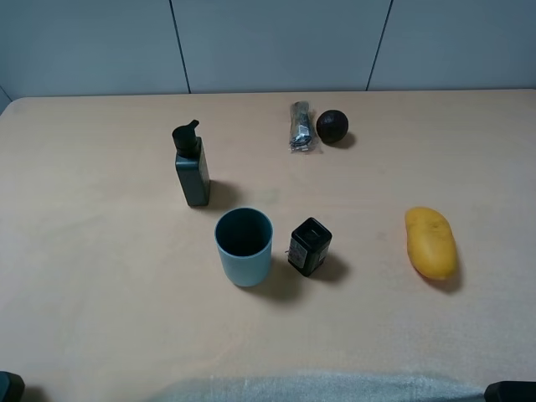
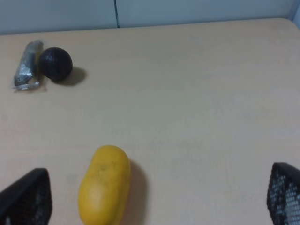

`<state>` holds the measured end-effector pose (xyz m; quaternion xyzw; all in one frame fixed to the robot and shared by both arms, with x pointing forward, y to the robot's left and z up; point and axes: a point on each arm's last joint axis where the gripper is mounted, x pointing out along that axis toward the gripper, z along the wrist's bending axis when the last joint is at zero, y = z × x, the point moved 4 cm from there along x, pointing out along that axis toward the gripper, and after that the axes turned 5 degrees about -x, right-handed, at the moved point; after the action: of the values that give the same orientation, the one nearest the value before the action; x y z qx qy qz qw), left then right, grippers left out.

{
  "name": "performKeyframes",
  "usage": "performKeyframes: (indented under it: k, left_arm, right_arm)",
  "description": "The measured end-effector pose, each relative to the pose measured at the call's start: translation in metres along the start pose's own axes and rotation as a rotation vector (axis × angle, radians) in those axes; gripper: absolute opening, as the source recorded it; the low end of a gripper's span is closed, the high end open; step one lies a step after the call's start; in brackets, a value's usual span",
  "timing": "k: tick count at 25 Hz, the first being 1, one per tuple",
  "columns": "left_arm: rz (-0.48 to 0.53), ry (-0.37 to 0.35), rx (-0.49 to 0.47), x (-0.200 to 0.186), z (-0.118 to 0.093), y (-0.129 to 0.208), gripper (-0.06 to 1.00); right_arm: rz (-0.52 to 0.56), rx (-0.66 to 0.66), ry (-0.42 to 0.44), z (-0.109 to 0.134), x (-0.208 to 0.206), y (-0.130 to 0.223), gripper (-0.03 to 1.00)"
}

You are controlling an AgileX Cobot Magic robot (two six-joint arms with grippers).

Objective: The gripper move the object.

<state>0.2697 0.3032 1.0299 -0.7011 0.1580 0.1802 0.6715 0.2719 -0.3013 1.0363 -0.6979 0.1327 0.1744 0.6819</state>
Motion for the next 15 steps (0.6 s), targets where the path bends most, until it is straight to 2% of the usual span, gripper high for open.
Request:
performKeyframes:
  k: [15]
  left_arm:
    - [0.000, -0.002, 0.001, 0.0000, 0.0002, 0.0000, 0.92]
  right_arm:
    - [0.000, 0.000, 0.000, 0.0000, 0.0000, 0.0000, 0.69]
